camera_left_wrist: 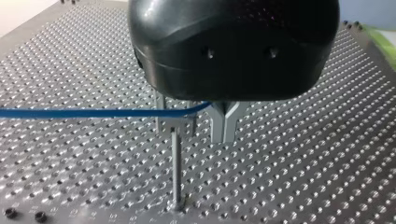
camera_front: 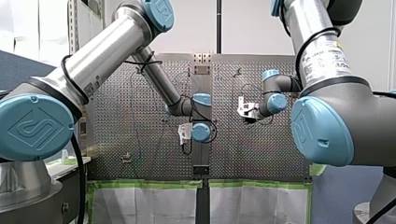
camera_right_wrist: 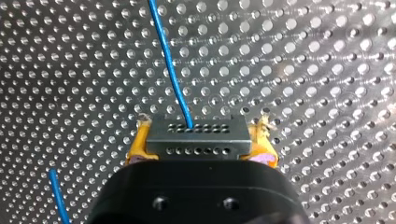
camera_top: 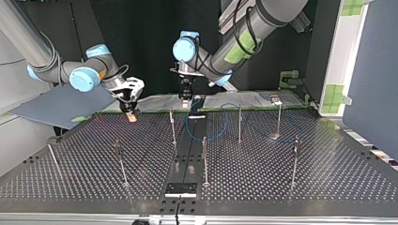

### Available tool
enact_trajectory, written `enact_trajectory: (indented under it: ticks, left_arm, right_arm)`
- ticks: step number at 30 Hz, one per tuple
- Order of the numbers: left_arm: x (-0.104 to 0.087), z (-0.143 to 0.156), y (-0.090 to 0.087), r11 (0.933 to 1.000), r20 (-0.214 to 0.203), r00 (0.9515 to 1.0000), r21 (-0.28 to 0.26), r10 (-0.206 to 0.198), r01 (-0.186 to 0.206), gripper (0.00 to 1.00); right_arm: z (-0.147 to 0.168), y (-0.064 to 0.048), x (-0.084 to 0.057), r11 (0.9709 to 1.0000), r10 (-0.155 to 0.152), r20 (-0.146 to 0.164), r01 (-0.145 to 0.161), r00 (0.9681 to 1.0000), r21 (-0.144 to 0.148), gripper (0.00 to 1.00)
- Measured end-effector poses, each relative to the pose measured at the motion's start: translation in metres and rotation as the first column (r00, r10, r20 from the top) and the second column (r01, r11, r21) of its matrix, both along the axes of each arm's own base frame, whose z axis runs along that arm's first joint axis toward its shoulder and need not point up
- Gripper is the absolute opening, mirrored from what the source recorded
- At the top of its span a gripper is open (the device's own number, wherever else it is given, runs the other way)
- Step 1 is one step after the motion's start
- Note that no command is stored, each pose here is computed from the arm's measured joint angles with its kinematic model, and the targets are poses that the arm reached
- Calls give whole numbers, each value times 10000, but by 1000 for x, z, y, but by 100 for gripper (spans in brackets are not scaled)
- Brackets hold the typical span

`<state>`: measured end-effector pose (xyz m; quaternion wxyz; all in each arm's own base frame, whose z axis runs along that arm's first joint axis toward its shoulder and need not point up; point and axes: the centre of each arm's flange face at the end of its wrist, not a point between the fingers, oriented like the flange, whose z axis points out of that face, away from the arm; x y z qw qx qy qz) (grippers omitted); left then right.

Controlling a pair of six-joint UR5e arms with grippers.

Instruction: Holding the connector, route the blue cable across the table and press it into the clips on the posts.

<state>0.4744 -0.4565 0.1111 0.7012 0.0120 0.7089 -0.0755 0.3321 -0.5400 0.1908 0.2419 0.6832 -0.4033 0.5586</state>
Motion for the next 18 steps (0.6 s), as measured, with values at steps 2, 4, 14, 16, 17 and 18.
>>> enact_trajectory:
  ticks: [2, 4, 14, 16, 17, 18]
  left_arm:
    - [5, 3, 1, 10000, 18, 10000, -50, 61, -61, 0]
    - [9, 6, 2, 9999, 34, 9999, -80, 116, -116, 0]
    - [33, 21, 6, 9999, 177, 9997, -23, 170, -170, 0]
    - [40, 24, 8, 9999, 214, 9996, 51, 162, -164, 0]
    - [44, 26, 10, 9998, 219, 9996, 83, 164, -166, 0]
    - [47, 27, 12, 9998, 222, 9996, 110, 167, -169, 0]
  right_arm:
    - [0, -1, -1, 10000, -27, 12, 27, 10000, -9, 0]
    - [0, -2, -3, 10000, -54, 19, 54, 10000, -20, 0]
    - [2, -6, -7, 9999, -147, 41, 147, 9999, -61, 0]
    - [2, -7, -8, 9998, -161, 45, 161, 9999, -65, 0]
    - [2, -7, -8, 9998, -166, 47, 167, 9999, -71, 0]
    - [2, -8, -9, 9998, -175, 49, 176, 9998, -75, 0]
